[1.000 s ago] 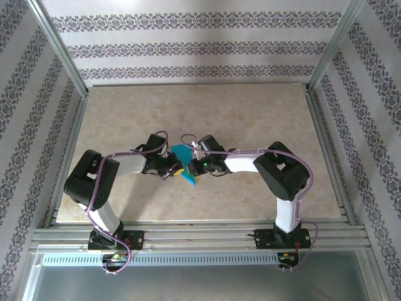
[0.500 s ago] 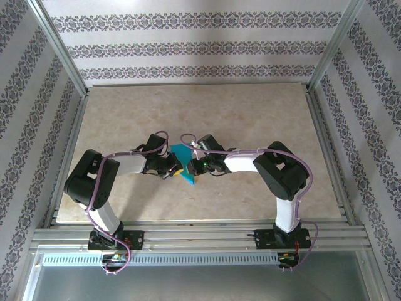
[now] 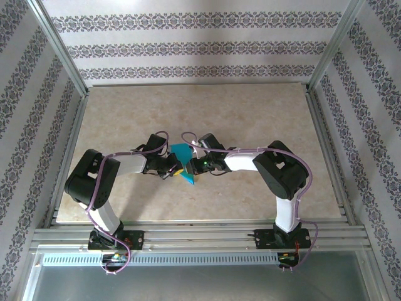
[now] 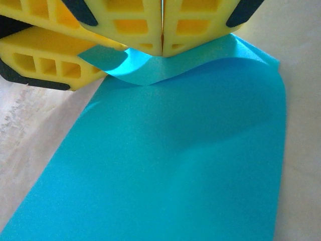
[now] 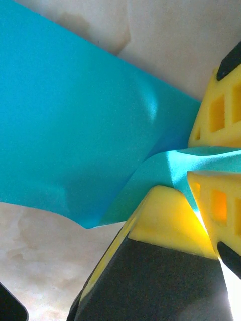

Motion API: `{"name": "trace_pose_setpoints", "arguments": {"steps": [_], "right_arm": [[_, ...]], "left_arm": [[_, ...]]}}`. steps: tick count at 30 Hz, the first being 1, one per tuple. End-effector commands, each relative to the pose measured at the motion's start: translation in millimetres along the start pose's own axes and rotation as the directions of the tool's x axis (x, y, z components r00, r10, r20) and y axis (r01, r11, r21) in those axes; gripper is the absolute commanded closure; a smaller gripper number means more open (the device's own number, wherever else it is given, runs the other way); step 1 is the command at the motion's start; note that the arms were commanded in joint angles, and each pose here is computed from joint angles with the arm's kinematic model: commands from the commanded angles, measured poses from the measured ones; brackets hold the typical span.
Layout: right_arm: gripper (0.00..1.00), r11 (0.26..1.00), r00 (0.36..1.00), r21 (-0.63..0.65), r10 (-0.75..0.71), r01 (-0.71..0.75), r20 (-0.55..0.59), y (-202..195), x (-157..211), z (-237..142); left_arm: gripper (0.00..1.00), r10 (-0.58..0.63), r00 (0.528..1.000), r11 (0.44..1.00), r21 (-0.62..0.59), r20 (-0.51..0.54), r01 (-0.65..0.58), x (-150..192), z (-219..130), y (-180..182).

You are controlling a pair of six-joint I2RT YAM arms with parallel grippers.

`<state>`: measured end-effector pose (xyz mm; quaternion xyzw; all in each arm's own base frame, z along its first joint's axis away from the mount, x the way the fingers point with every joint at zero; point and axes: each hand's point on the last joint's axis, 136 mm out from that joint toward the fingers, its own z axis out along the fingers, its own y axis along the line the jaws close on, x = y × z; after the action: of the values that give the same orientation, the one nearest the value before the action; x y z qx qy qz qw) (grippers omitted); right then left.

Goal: Fold a paper plane with a square sheet of paper (pick it up from the middle)
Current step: Third fold the triangle at the center of the table.

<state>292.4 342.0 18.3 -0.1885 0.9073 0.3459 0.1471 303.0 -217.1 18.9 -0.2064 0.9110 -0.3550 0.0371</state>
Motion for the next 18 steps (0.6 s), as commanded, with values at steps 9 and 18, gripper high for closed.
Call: {"name": "trace_pose_setpoints", "arguments": {"steps": [9,18], "right_arm": [[0.94,0.992,0.995,0.108,0.07,-0.062,-0.074,-32.7,24.3,8.2],[0.96,0.987,0.993,0.139,0.088,-0.077,-0.073,-39.7,25.4,6.7]], "left_arm": [[0.91,0.053,0.999,0.998,0.02,0.012,-0.054,-3.1,-0.9,-14.3],[0.89,0.072,0.996,0.997,-0.028,0.044,-0.071,-4.2,-12.1,-1.6]]}}
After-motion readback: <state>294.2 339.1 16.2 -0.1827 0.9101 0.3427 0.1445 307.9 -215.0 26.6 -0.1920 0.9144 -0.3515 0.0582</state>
